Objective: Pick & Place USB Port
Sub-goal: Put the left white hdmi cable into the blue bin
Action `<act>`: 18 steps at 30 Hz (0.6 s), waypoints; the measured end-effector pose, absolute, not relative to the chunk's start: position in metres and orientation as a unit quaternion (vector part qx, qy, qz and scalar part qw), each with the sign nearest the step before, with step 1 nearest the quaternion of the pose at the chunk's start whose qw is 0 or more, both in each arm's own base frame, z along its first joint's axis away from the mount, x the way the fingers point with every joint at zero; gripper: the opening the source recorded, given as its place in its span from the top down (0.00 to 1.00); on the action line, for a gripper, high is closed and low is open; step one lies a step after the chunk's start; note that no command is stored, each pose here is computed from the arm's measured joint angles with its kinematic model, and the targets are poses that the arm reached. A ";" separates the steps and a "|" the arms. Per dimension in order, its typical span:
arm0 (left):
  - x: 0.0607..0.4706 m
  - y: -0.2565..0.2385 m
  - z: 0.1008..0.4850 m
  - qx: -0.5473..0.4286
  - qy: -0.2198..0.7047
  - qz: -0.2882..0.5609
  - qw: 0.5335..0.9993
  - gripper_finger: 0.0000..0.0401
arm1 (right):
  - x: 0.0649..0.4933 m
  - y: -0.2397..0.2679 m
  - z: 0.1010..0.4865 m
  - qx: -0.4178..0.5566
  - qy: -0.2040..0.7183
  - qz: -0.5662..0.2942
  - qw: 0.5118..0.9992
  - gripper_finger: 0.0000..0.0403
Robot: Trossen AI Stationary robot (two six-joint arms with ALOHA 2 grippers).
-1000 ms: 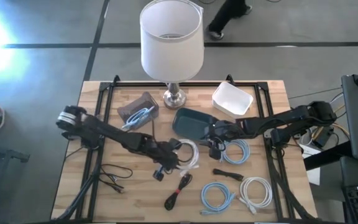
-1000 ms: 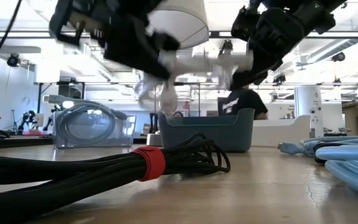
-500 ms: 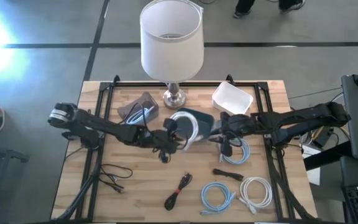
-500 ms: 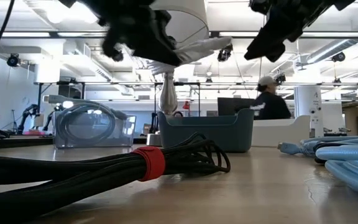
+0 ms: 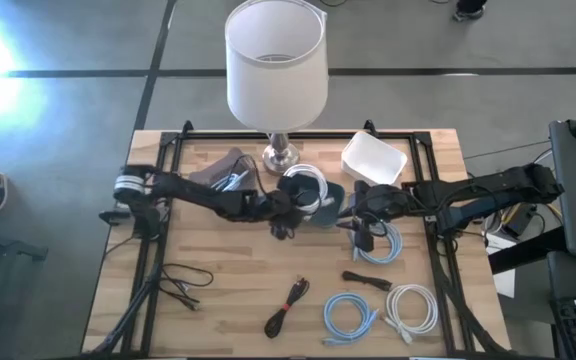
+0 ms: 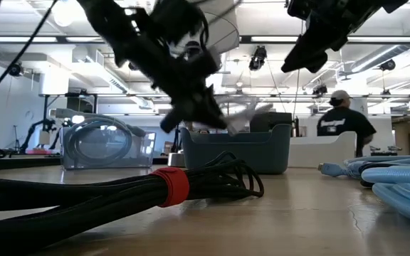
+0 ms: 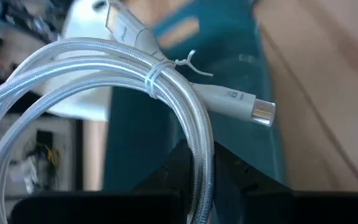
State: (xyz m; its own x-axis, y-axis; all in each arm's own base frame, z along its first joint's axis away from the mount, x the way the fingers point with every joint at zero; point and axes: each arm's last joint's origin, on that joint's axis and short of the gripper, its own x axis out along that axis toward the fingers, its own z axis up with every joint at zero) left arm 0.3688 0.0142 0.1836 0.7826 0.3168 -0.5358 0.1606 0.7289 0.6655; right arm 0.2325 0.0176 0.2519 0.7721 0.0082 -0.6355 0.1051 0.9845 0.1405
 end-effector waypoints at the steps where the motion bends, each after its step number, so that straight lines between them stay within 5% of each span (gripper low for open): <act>1: 0.371 0.016 0.179 0.360 0.333 0.049 0.870 0.88 | 0.232 0.018 0.251 0.084 0.340 -0.026 0.936 0.71; 18: 0.393 0.024 0.169 0.349 0.357 0.052 0.865 0.73 | 0.233 0.018 0.251 0.084 0.339 -0.026 0.937 0.72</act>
State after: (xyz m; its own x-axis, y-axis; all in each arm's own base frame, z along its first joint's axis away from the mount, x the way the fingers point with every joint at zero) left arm 0.3933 0.0241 0.1687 0.7393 0.3391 -0.5817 0.1601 0.7506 0.6410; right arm 0.2325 0.0176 0.2509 0.7682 0.0079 -0.6402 0.1059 0.9846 0.1393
